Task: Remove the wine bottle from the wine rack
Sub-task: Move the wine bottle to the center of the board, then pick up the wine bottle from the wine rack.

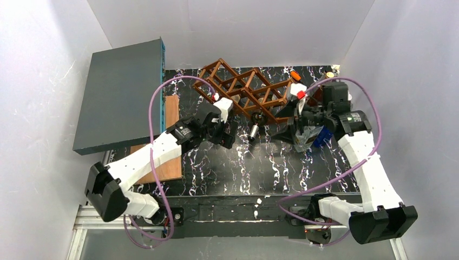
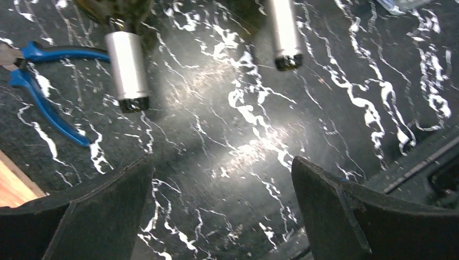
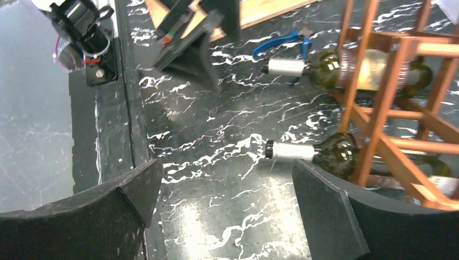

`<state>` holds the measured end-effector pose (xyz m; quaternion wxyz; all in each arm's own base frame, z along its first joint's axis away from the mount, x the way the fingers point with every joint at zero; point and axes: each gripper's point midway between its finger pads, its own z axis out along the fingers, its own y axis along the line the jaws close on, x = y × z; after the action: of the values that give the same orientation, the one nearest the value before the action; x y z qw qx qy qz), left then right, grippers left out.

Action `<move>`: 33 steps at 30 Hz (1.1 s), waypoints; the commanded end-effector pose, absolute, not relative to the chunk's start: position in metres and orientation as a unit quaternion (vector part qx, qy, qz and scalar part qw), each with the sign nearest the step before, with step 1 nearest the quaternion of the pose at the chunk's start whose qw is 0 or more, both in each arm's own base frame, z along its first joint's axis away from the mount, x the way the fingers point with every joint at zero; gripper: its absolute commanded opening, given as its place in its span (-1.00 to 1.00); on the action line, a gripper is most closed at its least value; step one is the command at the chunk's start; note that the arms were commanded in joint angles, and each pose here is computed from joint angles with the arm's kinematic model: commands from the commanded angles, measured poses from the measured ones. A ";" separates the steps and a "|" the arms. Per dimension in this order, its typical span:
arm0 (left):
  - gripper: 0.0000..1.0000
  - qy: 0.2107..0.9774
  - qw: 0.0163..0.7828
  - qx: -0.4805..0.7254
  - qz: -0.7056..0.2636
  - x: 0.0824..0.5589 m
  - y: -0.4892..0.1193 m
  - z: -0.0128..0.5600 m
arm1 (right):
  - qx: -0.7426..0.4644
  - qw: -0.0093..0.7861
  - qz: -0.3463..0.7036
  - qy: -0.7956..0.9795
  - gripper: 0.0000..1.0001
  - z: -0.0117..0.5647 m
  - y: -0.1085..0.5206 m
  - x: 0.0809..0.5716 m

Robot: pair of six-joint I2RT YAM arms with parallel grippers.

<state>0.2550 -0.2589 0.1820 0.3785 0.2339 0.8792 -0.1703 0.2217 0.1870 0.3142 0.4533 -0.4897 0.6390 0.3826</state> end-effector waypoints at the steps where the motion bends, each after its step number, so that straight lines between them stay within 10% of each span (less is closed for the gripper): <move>1: 0.97 0.874 0.418 0.210 -0.130 0.309 -0.245 0.190 | -0.517 0.423 0.387 0.635 0.97 0.276 0.200 0.211; 9: 0.81 0.852 0.451 0.237 -0.120 0.386 -0.241 0.153 | -0.560 0.401 0.439 0.577 0.97 0.231 0.217 0.178; 33: 0.36 0.864 0.419 0.212 -0.183 0.407 -0.256 0.100 | -0.590 0.373 0.431 0.572 0.97 0.193 0.214 0.168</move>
<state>0.4009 -0.2493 0.0910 0.3990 0.2129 0.8758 -0.1687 0.1702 0.2123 0.1891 0.3667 -0.5847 0.5831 0.4285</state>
